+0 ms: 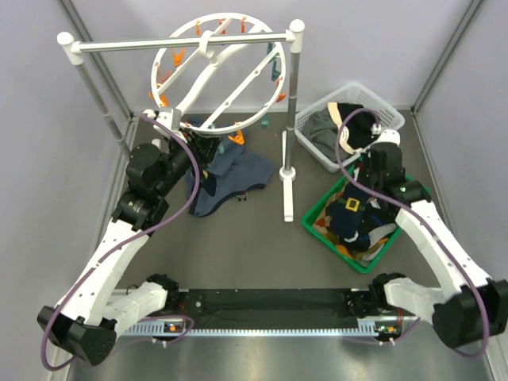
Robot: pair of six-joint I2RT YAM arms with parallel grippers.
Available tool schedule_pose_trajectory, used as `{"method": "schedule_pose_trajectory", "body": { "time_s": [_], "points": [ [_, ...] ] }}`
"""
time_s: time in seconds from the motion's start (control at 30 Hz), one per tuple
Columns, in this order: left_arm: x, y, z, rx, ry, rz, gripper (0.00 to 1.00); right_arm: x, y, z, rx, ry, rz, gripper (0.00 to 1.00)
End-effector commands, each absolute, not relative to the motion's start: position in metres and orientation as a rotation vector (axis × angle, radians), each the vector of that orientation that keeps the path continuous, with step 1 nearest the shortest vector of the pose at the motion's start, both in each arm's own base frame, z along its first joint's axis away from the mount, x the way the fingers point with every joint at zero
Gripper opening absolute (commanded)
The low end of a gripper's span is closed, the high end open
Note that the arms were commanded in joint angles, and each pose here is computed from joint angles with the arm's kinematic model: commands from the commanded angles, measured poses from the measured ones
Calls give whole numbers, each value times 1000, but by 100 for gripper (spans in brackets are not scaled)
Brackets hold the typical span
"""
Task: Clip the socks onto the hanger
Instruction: Pick up the sock from the bin.
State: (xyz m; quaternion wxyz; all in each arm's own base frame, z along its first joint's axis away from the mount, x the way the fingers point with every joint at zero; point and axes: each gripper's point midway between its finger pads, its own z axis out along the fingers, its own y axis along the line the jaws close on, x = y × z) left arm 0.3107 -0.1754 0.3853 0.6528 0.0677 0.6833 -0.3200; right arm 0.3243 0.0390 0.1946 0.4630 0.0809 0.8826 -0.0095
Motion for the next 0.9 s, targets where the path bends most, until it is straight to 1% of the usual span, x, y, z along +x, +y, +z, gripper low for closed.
{"method": "schedule_pose_trajectory", "body": {
  "time_s": [0.0, 0.1, 0.17, 0.2, 0.23, 0.4, 0.43, 0.5, 0.53, 0.6, 0.63, 0.7, 0.87],
  "points": [
    [302, -180, 411, 191, 1476, -759, 0, 321, 93, 250, -70, 1944, 101, 0],
    [302, -179, 417, 185, 1465, -757, 0, 304, 146, 282, -263, 1810, 239, 0],
    [301, -178, 420, 179, 1458, -759, 0, 292, 174, 293, -396, 1739, 278, 0],
    [301, -178, 423, 177, 1452, -763, 0, 281, 201, 302, -460, 1679, 348, 0],
    [300, -178, 418, 173, 1480, -763, 0, 276, 212, 305, -509, 1647, 352, 0],
    [296, -179, 425, 155, 1486, -798, 0, 251, 276, 328, -645, 1478, 495, 0],
    [297, -179, 425, 148, 1491, -803, 0, 240, 292, 341, -657, 1416, 548, 0],
    [295, -182, 427, 134, 1498, -833, 0, 236, 308, 345, -685, 1371, 564, 0],
    [295, -182, 427, 131, 1501, -841, 0, 229, 318, 357, -675, 1318, 598, 0],
    [295, -184, 428, 118, 1508, -859, 0, 229, 330, 357, -672, 1290, 619, 0],
    [295, -184, 427, 111, 1512, -861, 0, 229, 334, 367, -649, 1249, 642, 0],
    [295, -184, 428, 100, 1519, -874, 0, 232, 343, 363, -642, 1233, 648, 0],
    [293, -184, 429, 57, 1524, -910, 0, 234, 355, 377, -613, 1153, 671, 0]
  ]
}}
